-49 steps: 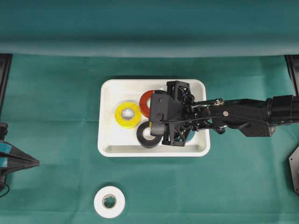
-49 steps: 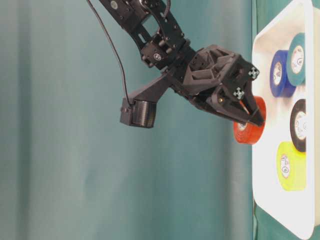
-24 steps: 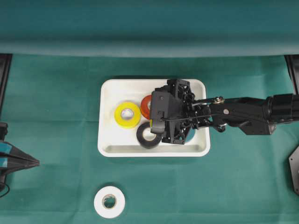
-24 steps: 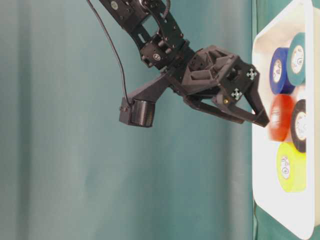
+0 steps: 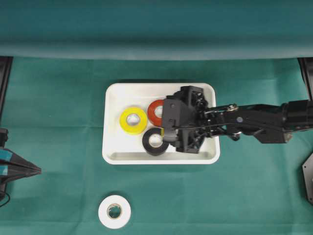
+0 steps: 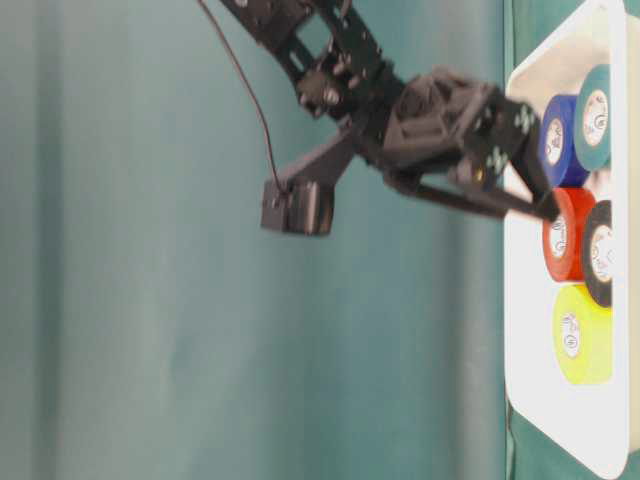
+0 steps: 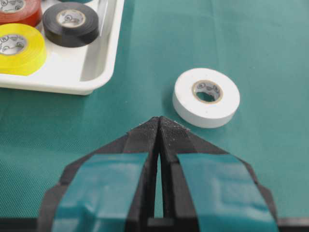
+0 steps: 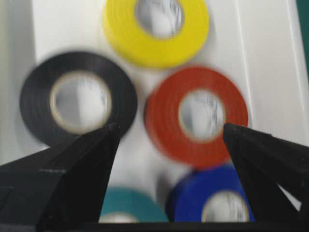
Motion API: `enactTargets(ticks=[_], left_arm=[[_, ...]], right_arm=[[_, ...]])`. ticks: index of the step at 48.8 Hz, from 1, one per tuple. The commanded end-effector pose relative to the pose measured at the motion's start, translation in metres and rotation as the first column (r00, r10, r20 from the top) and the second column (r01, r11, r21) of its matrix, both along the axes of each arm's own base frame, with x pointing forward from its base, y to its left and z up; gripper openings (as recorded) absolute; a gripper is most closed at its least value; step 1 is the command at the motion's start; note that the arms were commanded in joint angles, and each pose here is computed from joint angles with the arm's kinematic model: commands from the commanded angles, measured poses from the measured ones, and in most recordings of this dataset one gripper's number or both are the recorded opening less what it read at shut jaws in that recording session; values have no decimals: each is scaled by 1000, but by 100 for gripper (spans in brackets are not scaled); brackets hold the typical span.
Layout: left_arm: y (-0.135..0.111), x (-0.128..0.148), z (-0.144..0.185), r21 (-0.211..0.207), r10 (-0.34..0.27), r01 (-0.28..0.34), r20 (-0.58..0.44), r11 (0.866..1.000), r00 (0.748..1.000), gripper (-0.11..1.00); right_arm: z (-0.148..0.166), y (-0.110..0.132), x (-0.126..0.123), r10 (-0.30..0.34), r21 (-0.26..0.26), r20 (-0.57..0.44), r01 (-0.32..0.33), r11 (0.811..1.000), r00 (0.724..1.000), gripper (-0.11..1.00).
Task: Put the tape into the white case with the right arm.
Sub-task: 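Close on the red roll, lift and set it in the tray's center back, then open the right gripper and withdraw it to the right side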
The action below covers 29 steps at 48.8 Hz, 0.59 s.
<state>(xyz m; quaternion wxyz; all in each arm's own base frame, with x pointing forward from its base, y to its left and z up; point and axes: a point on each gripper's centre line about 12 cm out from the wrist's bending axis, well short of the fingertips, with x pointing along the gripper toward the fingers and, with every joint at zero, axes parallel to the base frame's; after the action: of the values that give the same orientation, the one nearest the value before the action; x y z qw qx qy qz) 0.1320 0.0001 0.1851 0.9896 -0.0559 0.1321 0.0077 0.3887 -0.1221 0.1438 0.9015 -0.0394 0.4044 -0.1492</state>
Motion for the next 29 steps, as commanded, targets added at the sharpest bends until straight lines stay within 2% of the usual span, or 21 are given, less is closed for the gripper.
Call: enactTargets(ticks=[1,19,29], left_arm=[[0,2,5,-1,2,-2,14,1000,1000,0],[0,2,5,-1,4,-4,12,1000,1000,0],[0,2,5,-1,4,-4,11,1000,1000,0]], right_arm=[[21,2,-10,-10,-15,34,10,1000,999,66],[21,24,-92,-24,6,16,23,1000,1000,66],[20,38,-134,-41,41,56,39,998,998,66]])
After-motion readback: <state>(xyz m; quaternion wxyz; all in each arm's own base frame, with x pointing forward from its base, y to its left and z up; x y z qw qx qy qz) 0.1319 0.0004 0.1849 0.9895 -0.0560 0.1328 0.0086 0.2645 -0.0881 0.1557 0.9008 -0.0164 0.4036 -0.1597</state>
